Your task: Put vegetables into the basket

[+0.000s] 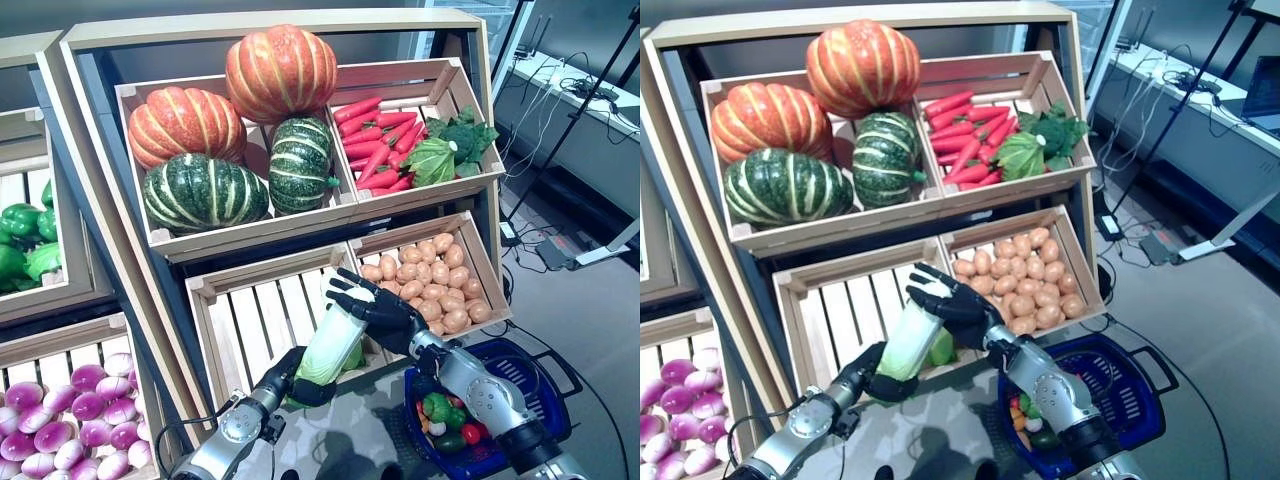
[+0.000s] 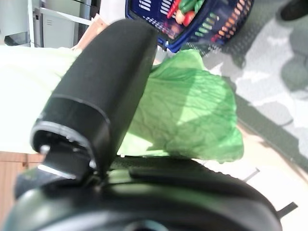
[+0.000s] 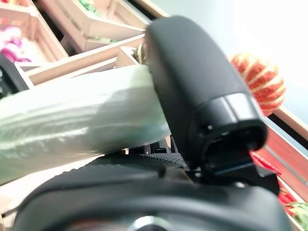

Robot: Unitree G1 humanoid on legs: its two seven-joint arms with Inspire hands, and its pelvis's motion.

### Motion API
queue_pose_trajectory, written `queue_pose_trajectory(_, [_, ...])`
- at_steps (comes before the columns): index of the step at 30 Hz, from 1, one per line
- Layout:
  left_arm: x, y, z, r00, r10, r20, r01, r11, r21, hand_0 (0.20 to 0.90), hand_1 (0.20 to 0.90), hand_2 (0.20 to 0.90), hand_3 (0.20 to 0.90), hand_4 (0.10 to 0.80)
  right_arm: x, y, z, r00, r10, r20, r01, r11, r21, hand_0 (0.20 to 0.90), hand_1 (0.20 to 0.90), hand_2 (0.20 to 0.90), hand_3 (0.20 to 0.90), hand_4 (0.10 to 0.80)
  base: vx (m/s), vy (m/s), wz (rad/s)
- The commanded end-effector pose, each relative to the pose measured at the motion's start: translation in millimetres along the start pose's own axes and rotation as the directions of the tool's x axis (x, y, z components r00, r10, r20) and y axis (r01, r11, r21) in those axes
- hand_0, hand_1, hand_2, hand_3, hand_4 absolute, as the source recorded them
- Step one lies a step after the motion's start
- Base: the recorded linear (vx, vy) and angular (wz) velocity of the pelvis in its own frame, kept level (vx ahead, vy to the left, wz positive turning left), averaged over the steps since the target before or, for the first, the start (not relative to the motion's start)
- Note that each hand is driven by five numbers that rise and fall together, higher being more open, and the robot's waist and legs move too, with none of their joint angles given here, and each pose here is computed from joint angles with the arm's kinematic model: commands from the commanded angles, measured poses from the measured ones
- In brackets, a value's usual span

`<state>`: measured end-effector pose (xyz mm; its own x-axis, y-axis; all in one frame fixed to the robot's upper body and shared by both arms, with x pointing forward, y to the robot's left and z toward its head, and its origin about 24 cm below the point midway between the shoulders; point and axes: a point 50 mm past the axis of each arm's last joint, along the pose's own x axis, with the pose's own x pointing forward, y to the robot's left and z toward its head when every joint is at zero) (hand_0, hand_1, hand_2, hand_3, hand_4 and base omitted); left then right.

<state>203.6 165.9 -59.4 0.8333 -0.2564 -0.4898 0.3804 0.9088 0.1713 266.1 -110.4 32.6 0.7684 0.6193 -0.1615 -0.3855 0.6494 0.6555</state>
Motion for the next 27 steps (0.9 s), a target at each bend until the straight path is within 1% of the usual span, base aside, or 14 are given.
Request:
queue_pose_trajectory(1, [22.8,29.8,107.4,0.895,0.18,0.409,-0.116,0.977,-0.176,0.3,0.3,0.3,0.3,0.4,16.8,51.2,-29.4,0.957,0.284,-0.055,-0.275,0.952,0.136,0.3,0.3,0.3,0.3,0.4,0.0,0.0,0.0])
queue_pose_trajectory(18, [22.6,29.8,109.3,0.889,0.218,0.402,-0.122,0.96,-0.252,0.3,0.3,0.3,0.3,0.4,17.2,47.2,-22.0,0.97,0.242,0.011,-0.241,0.959,0.15,0.3,0.3,0.3,0.3,0.4,0.0,0.0,0.0])
queue_pose_trajectory(19, [22.8,29.4,109.8,0.89,0.218,0.401,-0.118,0.959,-0.258,0.526,0.526,0.526,0.526,0.551,17.3,47.4,-21.2,0.971,0.239,0.018,-0.239,0.959,0.15,0.3,0.3,0.3,0.3,0.4,0.0,0.0,0.0])
queue_pose_trajectory(20, [22.8,28.9,110.4,0.888,0.218,0.405,-0.116,0.958,-0.261,0.9,0.9,0.9,0.9,0.8,17.6,47.9,-19.7,0.971,0.236,0.026,-0.238,0.96,0.149,0.3,0.3,0.3,0.3,0.4,0.0,0.0,0.0])
queue_pose_trajectory(24, [22.7,27.7,112.8,0.886,0.206,0.415,-0.102,0.961,-0.258,0.9,0.9,0.9,0.9,0.8,17.6,47.1,-12.6,0.971,0.23,0.066,-0.237,0.961,0.145,0.3,0.3,0.3,0.3,0.4,0.0,0.0,0.0])
queue_pose_trajectory(27, [23.0,26.0,113.1,0.891,0.177,0.419,-0.064,0.961,-0.268,0.9,0.9,0.9,0.9,0.8,16.2,47.7,1.2,0.961,0.239,0.141,-0.257,0.958,0.129,0.3,0.3,0.3,0.3,0.4,0.0,0.0,0.0])
